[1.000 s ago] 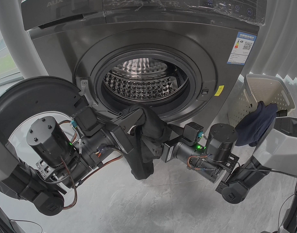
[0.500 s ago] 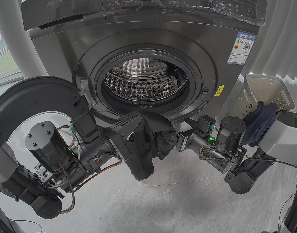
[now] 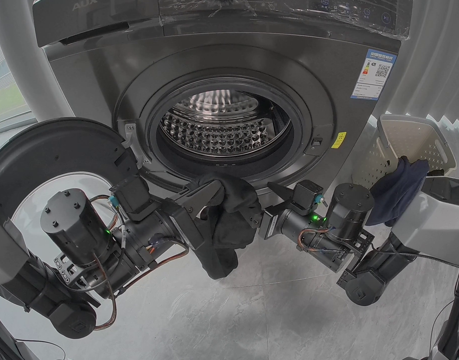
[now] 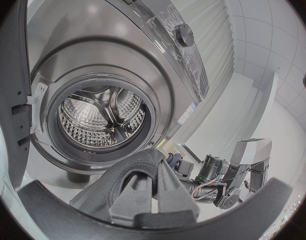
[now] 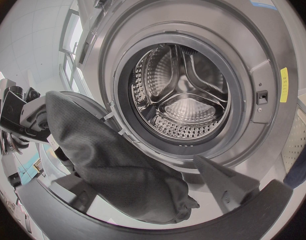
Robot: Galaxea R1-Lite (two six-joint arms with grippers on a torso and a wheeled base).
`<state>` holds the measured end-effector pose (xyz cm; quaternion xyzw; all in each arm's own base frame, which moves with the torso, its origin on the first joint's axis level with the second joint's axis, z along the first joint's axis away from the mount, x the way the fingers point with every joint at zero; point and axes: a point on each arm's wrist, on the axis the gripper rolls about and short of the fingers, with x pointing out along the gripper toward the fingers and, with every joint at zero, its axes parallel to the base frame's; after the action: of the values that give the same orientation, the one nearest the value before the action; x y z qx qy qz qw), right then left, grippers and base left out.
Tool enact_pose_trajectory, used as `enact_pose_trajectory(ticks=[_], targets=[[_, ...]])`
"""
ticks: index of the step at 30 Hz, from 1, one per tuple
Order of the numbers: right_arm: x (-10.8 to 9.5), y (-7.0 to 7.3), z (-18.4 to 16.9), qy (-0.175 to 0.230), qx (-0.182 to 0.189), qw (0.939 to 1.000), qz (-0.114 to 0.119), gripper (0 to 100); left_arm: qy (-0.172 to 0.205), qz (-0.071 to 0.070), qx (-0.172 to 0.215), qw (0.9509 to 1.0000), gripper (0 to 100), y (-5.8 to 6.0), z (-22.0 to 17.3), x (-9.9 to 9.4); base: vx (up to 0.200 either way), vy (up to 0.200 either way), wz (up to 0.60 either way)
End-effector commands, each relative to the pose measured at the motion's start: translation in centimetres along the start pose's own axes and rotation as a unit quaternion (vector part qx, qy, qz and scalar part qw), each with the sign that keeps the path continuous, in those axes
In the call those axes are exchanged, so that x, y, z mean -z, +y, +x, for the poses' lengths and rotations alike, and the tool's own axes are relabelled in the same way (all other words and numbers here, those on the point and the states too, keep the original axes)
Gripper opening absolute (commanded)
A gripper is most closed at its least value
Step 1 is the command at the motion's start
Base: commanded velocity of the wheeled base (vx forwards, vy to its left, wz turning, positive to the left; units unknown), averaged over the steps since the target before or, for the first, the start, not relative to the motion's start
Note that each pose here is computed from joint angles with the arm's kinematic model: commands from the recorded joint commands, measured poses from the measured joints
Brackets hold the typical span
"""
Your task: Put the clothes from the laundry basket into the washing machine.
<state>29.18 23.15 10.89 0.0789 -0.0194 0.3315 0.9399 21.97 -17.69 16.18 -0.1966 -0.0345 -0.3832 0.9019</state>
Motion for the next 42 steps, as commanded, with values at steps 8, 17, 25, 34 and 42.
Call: enact_pose_trajectory(ticks=[8, 17, 25, 34, 42], targets=[[-1.9, -0.4, -1.7, -0.012, 0.000, 0.9999, -0.004, 0, 0.010, -0.001, -0.009, 0.9999, 0, 0.6, 0.3, 0.7, 0.000, 0.000, 0.00], [-5.3, -0.2, -3.4, -0.054, -0.003, 0.9985, -0.006, 0, 0.033, -0.003, -0.009, 0.9994, 0, 0.8, 0.6, 2.0, 0.000, 0.000, 0.00], [-6.1, 0.1, -4.5, -0.060, -0.006, 0.9982, -0.006, 0, 0.042, -0.002, -0.012, 0.9990, 100, 1.3, 0.9, 2.6, 0.000, 0.000, 0.00], [-7.8, 0.7, -5.8, -0.082, -0.019, 0.9965, -0.006, 0, 0.069, -0.005, -0.026, 0.9973, 100, 2.2, 1.2, 4.3, 0.000, 0.000, 0.00], [-7.7, 0.7, -6.6, -0.076, -0.019, 0.9970, -0.005, 0, 0.067, -0.002, -0.051, 0.9964, 100, 3.9, 1.6, 4.5, 0.000, 0.000, 0.00]])
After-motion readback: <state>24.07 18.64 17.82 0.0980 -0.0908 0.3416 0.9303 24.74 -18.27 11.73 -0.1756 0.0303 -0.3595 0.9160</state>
